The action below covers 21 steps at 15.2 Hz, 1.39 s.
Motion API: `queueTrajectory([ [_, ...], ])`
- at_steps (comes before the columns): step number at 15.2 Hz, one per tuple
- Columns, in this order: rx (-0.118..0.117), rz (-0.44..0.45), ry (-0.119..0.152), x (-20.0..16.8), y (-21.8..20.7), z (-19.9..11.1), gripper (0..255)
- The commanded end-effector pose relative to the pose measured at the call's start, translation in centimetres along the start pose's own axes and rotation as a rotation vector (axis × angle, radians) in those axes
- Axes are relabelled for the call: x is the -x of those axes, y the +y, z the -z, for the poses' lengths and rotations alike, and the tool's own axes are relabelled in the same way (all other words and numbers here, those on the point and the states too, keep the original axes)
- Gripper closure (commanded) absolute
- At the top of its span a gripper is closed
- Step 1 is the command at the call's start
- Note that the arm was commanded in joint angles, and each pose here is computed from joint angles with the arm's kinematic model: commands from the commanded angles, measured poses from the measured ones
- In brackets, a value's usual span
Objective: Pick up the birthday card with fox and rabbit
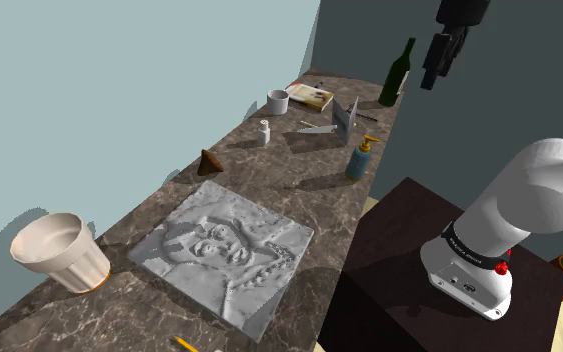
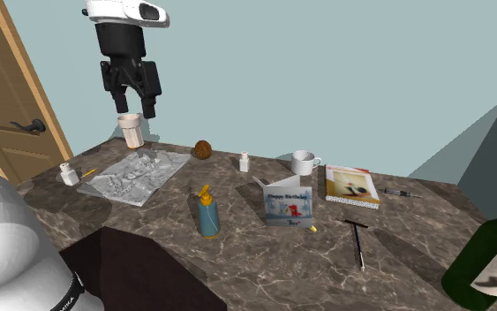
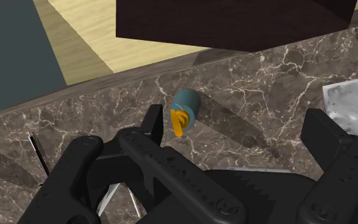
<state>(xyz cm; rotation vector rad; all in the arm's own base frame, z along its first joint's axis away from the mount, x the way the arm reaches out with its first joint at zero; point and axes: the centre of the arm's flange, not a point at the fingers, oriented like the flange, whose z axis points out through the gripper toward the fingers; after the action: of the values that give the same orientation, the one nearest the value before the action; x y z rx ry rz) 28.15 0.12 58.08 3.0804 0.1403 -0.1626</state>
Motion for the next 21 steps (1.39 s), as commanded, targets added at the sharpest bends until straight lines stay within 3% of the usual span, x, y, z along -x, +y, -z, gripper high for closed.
queueTrajectory([
  [1, 0.000, 0.000, 0.000, 0.0, 0.0, 0.0, 0],
  [21, 0.065, -0.048, -0.029, -19.1, 10.5, -14.8, 0],
])
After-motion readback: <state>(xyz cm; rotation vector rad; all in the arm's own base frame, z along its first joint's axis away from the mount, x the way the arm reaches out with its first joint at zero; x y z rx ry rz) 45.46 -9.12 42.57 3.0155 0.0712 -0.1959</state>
